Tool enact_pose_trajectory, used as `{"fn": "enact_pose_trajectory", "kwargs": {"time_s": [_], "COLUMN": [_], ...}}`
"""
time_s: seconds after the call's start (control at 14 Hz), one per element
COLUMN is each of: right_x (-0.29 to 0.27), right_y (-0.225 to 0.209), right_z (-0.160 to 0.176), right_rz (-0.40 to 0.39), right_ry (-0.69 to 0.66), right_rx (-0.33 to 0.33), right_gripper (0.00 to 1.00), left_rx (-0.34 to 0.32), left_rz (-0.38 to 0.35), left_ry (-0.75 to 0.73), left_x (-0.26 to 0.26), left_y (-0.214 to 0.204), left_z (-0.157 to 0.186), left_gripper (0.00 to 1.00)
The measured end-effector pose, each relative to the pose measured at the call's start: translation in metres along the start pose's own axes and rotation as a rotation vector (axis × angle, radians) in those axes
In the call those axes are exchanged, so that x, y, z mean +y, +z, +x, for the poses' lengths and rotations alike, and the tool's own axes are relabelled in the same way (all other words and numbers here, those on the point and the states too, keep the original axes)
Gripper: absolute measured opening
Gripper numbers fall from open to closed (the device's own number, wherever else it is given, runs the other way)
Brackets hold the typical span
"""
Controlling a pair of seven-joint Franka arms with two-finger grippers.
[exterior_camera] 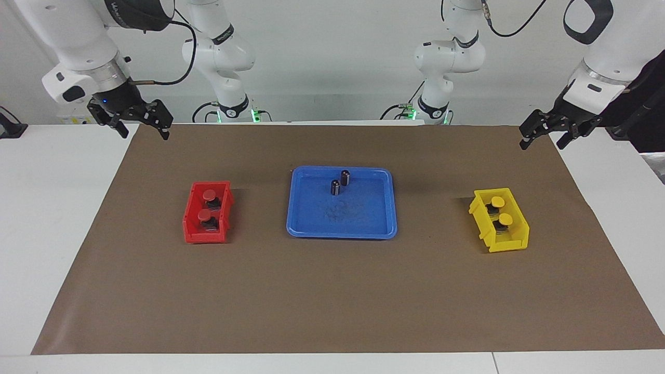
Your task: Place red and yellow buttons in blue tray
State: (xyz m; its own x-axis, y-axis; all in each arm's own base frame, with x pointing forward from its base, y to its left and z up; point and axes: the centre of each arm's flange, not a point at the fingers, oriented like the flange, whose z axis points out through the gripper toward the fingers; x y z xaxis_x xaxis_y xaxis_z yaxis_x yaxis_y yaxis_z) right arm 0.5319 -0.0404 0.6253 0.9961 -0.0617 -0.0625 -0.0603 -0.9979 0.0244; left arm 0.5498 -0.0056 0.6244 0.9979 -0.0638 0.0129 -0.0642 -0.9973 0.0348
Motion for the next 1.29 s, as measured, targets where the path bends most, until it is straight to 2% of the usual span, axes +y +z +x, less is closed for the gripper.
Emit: {"fn": "enact_pose_trajectory", "kwargs": {"time_s": [0.64,0.93,1.07,1.29], "right_x": [-0.002,-0.006,-0.012,-0.039], "right_y": [0.000,-0.002,-0.001,0.029], "right_z": [0.001,0.005,0.012,0.033], "right_rz": [0.000,-0.001,-0.002,0.000], "right_ry": [-0.003,-0.012,-0.022,-0.067], "right_rx": [0.003,0.035,0.079,0.118], "right_gripper": [1.00,1.00,1.00,1.00], "left_rx": [0.000,0.000,0.000,0.000], "left_rz": [0.000,0.000,0.000,0.000], "left_ry": [0.000,0.000,0.000,0.000], "left_x": [0.000,0.000,0.000,0.000], "left_y": [0.000,0.000,0.000,0.000], "left_z": [0.000,0.000,0.000,0.000], "left_gripper": [1.00,1.00,1.00,1.00]}}
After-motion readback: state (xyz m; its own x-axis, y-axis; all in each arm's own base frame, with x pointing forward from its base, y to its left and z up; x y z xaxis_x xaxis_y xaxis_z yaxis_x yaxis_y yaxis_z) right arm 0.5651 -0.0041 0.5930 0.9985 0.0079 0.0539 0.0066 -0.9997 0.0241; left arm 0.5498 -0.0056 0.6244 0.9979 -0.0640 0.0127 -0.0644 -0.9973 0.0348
